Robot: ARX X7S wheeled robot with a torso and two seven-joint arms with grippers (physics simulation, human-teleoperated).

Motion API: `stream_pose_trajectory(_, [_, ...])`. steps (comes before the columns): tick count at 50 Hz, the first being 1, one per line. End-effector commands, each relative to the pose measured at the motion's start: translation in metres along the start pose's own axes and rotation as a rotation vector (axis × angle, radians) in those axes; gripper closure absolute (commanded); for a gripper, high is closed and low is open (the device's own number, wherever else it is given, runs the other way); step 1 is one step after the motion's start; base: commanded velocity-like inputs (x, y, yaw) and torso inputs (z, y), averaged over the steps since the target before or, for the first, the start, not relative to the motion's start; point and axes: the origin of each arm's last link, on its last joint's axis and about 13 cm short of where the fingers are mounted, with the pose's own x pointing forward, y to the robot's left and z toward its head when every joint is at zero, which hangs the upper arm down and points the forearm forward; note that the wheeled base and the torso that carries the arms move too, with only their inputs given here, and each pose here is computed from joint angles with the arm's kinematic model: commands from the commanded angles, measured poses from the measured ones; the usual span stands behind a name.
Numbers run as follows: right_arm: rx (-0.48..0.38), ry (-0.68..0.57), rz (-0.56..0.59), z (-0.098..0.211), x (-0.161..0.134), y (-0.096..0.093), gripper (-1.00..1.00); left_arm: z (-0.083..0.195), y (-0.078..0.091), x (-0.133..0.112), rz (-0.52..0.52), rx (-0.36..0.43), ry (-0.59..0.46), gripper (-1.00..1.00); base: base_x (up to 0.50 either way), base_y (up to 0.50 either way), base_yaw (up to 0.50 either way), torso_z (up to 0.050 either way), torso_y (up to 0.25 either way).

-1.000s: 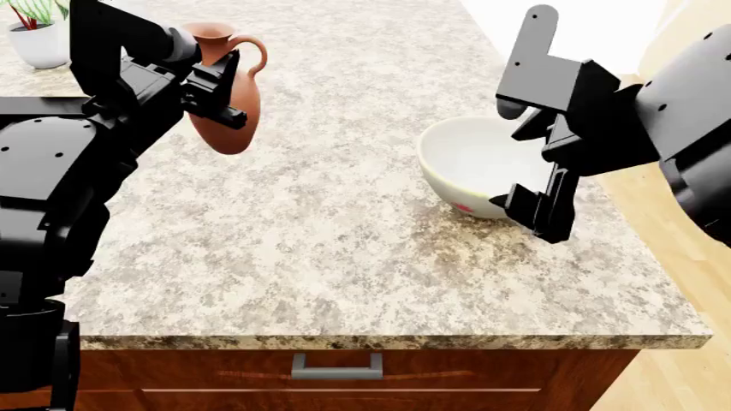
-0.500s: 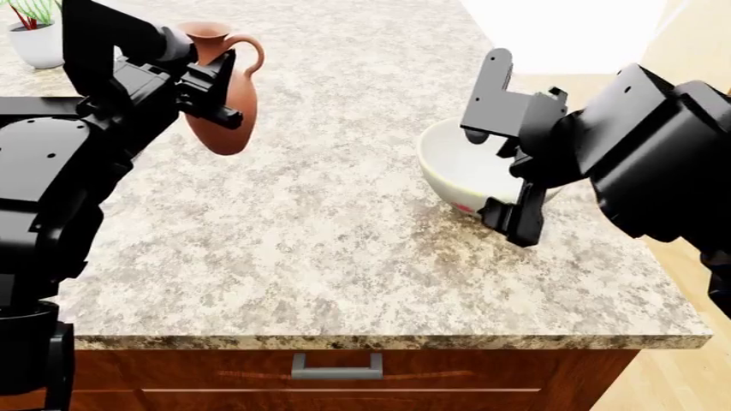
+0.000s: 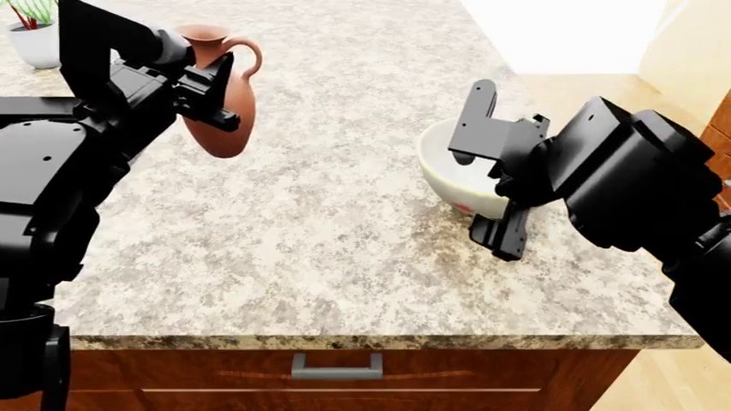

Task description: Pick the jug and bowl and place them in the sink. Then turn on the water.

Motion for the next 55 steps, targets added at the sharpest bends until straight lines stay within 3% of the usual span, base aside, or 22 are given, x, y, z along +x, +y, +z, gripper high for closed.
stream_pose_trajectory(1, [0.009, 0.008, 0.014, -0.003, 0.009, 0.003, -1.0, 0.011, 0.001, -0.001, 0.005, -0.003, -0.047, 1.0, 0.0, 0.0, 0.0, 0.0, 0.01])
stream_pose_trajectory(9, [0.005, 0.014, 0.015, -0.003, 0.009, 0.004, -1.0, 0.01, 0.002, -0.001, 0.005, -0.003, -0.047, 1.0, 0.0, 0.0, 0.0, 0.001, 0.001])
stream_pose_trajectory(10, [0.002, 0.015, 0.015, -0.003, 0.009, 0.004, 1.0, 0.011, 0.002, -0.001, 0.005, -0.004, -0.047, 1.0, 0.0, 0.0, 0.0, 0.0, 0.0])
stream_pose_trajectory(28, [-0.025, 0.019, 0.012, -0.001, 0.006, 0.004, 1.0, 0.013, 0.003, -0.003, 0.014, -0.01, -0.06, 1.0, 0.0, 0.0, 0.0, 0.001, 0.001])
stream_pose_trajectory(55, [-0.098, -0.021, -0.084, 0.015, -0.064, 0.0, 1.0, 0.017, 0.0, -0.003, 0.006, -0.015, -0.078, 1.0, 0.0, 0.0, 0.0, 0.0, 0.002])
